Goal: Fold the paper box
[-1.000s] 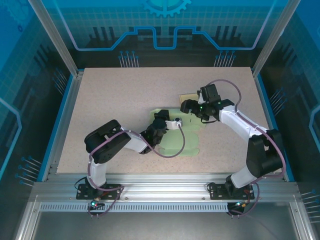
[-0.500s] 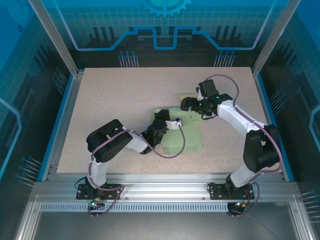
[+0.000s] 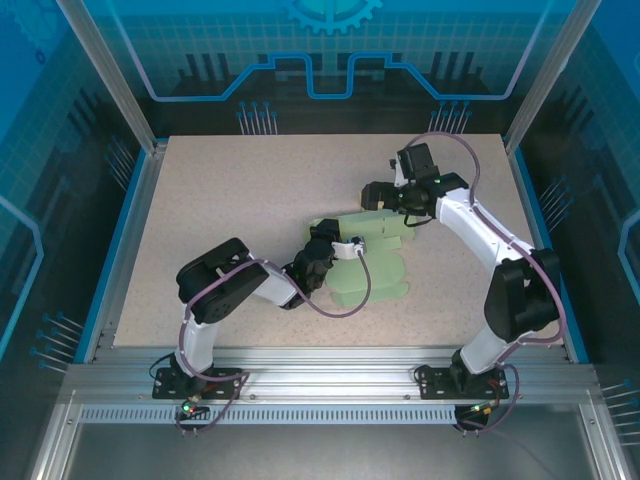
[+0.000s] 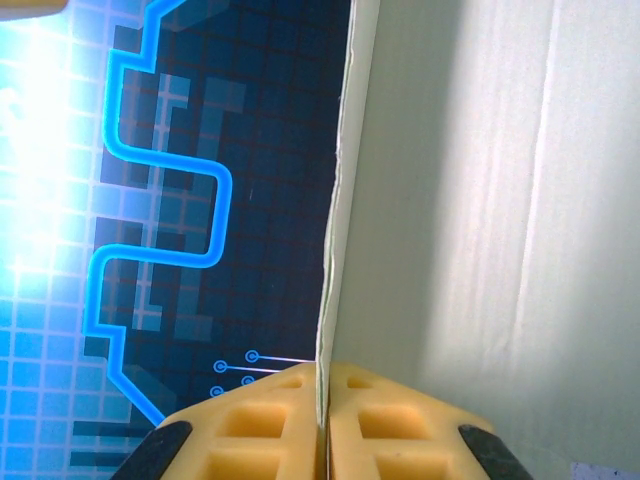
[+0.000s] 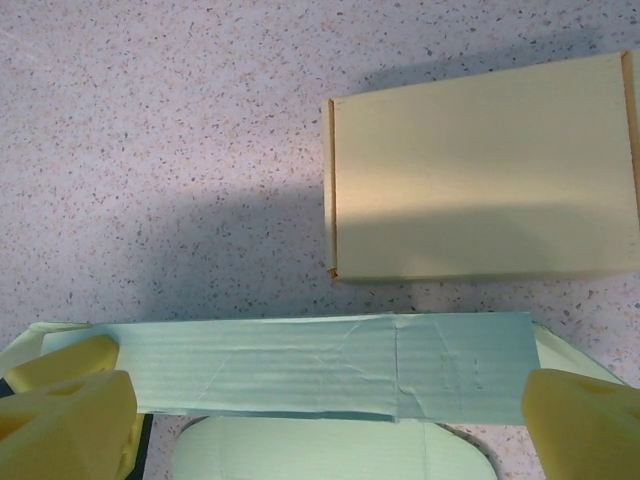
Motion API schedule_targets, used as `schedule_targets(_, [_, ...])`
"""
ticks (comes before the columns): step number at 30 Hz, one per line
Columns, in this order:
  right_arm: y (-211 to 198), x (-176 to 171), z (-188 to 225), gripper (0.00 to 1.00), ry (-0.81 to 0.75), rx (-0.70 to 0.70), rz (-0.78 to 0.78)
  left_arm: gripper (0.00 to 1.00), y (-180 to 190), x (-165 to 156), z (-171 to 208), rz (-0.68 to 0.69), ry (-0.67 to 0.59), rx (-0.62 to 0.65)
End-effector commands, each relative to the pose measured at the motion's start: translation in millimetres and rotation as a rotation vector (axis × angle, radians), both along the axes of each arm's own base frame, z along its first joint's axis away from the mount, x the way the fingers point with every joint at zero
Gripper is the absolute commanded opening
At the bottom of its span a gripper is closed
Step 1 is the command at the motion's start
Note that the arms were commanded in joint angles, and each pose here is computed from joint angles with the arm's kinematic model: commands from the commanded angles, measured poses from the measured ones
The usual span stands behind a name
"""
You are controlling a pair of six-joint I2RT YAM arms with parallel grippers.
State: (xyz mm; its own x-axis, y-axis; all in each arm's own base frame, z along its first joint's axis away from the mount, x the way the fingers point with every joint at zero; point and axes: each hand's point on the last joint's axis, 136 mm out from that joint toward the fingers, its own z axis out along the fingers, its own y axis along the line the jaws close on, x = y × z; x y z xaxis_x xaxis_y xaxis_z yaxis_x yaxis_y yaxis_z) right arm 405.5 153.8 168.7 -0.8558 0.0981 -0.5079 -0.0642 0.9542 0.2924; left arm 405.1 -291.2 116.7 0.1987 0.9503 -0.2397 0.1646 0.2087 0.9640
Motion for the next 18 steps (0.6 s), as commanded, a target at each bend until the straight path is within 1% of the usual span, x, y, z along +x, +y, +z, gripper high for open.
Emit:
schedule_targets(1, [-2, 2, -15, 1.0, 0.051, -0.028, 0.01, 0.11, -6, 5, 11, 0.0, -0.04, -0.027])
schedule_targets(7, [5, -1, -37, 1.0, 0.108, 0.02, 0.013, 0.11, -6, 7, 8, 0.011, -0.027, -0.037])
schedule_targets(12, [11, -12, -55, 0.95, 0.141, 0.074, 0.008, 0.11, -6, 10, 8, 0.025, -0.019, -0.047])
schedule_targets(18, [21, -21, -68, 0.93, 0.163, 0.124, 0.007, 0.11, -6, 13, 5, 0.041, -0.014, -0.055])
